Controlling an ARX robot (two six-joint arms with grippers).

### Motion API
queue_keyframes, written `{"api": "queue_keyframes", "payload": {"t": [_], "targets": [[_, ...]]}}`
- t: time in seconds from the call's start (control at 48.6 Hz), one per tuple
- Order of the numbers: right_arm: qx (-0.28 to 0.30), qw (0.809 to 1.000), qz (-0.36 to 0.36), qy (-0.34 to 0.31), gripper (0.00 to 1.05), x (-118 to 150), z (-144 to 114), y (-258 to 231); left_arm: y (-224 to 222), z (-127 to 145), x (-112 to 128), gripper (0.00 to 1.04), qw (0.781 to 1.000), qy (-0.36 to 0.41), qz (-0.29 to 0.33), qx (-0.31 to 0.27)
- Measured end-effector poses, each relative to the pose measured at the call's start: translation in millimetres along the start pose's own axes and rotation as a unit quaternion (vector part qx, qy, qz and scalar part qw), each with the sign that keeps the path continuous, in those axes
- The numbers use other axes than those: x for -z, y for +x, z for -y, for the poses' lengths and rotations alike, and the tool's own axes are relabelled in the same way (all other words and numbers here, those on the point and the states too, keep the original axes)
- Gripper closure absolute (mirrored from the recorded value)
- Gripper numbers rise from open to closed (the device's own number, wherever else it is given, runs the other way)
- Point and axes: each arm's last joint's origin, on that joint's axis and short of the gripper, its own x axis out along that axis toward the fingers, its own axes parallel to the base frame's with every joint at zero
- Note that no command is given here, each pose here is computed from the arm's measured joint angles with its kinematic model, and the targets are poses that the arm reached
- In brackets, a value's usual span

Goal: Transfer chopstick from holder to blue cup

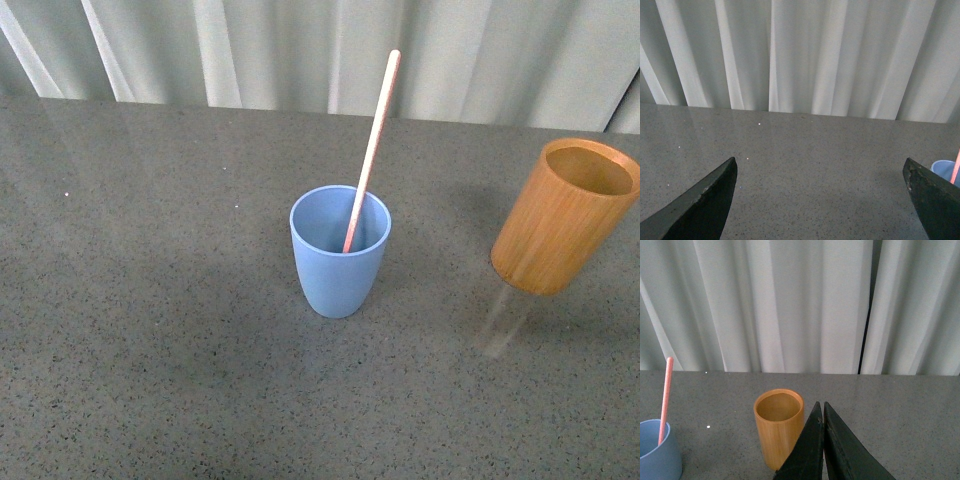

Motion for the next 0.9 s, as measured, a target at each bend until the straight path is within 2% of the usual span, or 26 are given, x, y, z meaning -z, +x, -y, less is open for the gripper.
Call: {"api": "queue_keyframes", "payload": {"t": [0.267,0.617,0.72,0.823,0.905], "targets": [[0.000,1.000,-0.018,0.000,1.04,5.1,0.0,-11.3,0.0,0.0,0.0,0.07,1.000,0.000,0.000,0.000],[0.000,1.000,-0.003,0.000,1.04,2.8,0.0,-14.0,0.0,0.0,-0.1,0.07,1.000,0.000,0.000,0.000],[0.000,1.000,-0.003,0.000,0.89,2.8,0.0,-14.0,0.0,0.0,-0.1,0.07,1.000,0.000,0.000,0.000],[0.000,1.000,-0.003,0.000,0.66,2.8,0.0,-14.0,0.0,0.0,-0.1,0.07,1.000,0.000,0.000,0.000],[0.000,1.000,-0.003,0.000,0.54,2.8,0.0,-14.0,0.0,0.0,-0.1,0.07,1.000,0.000,0.000,0.000]]}}
